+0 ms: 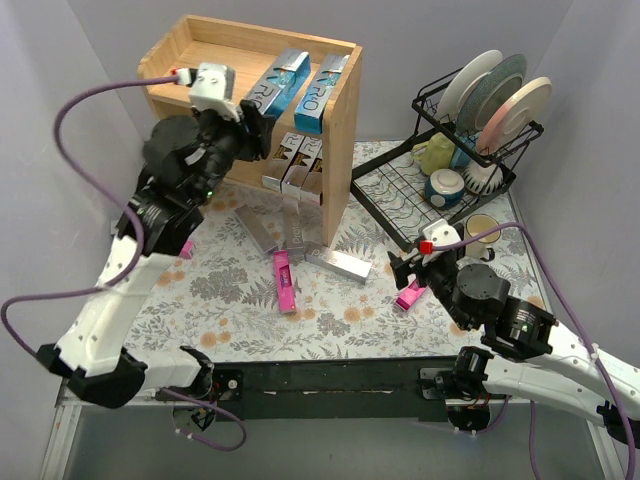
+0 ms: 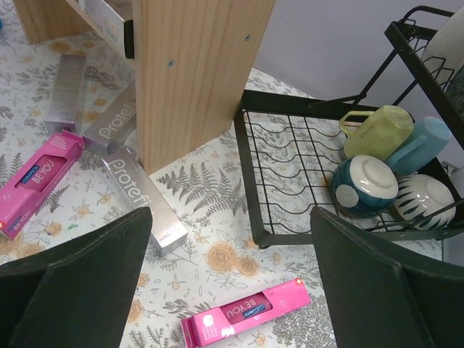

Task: Place and organize the toothpastes onto the shelf
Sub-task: Place the toothpaste on the shelf.

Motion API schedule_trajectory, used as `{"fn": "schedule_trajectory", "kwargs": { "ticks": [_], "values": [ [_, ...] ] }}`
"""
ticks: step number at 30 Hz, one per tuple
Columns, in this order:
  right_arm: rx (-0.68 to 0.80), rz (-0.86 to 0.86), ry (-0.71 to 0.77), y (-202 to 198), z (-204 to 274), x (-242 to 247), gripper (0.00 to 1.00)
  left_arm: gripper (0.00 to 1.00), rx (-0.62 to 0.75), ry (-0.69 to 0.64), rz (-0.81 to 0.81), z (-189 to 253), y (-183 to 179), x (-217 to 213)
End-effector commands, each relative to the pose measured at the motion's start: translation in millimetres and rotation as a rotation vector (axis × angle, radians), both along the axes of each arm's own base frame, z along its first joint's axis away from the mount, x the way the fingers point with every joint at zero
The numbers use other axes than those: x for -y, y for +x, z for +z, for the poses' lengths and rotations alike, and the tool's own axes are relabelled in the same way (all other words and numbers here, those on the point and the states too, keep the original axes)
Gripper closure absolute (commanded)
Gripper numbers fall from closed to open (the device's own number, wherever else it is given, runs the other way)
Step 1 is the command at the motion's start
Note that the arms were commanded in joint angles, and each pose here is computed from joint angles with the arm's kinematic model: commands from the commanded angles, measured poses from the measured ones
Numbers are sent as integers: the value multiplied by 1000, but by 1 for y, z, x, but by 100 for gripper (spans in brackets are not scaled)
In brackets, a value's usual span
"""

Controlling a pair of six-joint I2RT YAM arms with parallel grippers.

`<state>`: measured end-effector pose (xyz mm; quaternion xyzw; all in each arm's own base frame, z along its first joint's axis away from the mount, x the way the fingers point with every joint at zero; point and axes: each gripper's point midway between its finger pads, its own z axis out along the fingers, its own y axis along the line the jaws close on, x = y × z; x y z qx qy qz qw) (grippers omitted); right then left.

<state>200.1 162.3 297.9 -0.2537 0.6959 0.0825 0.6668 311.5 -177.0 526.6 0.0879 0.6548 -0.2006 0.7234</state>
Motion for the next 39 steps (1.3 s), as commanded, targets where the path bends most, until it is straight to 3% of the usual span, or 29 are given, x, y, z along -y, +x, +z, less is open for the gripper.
{"fn": "schedule_trajectory", "kwargs": {
  "ticks": [1,9,11,12,16,21,25,29,39],
  "values": [
    [7,-3,53,1,5,-2,1,89,-12,47,154,-7,34,-12],
    [-10,11,41,-2,-3,-2,1,80,-30,64,210,-10,70,-4],
    [-10,12,51,-3,-2,-1,2,72,-34,71,168,-12,72,6],
    [-9,12,50,-3,-3,-1,1,61,-38,75,153,-14,73,9],
    [-6,9,55,-4,-2,1,1,38,-65,67,108,-20,71,18],
    [-12,15,51,-4,-4,0,1,23,-48,14,82,-8,61,18],
    [-15,22,51,-5,-5,-2,2,21,-43,-57,138,1,64,7],
    [-19,29,57,-5,-5,-4,2,28,-49,-195,193,11,77,-20],
    [-31,28,55,-6,-8,-3,2,35,-147,-297,30,-3,113,-4]
  ]
}}
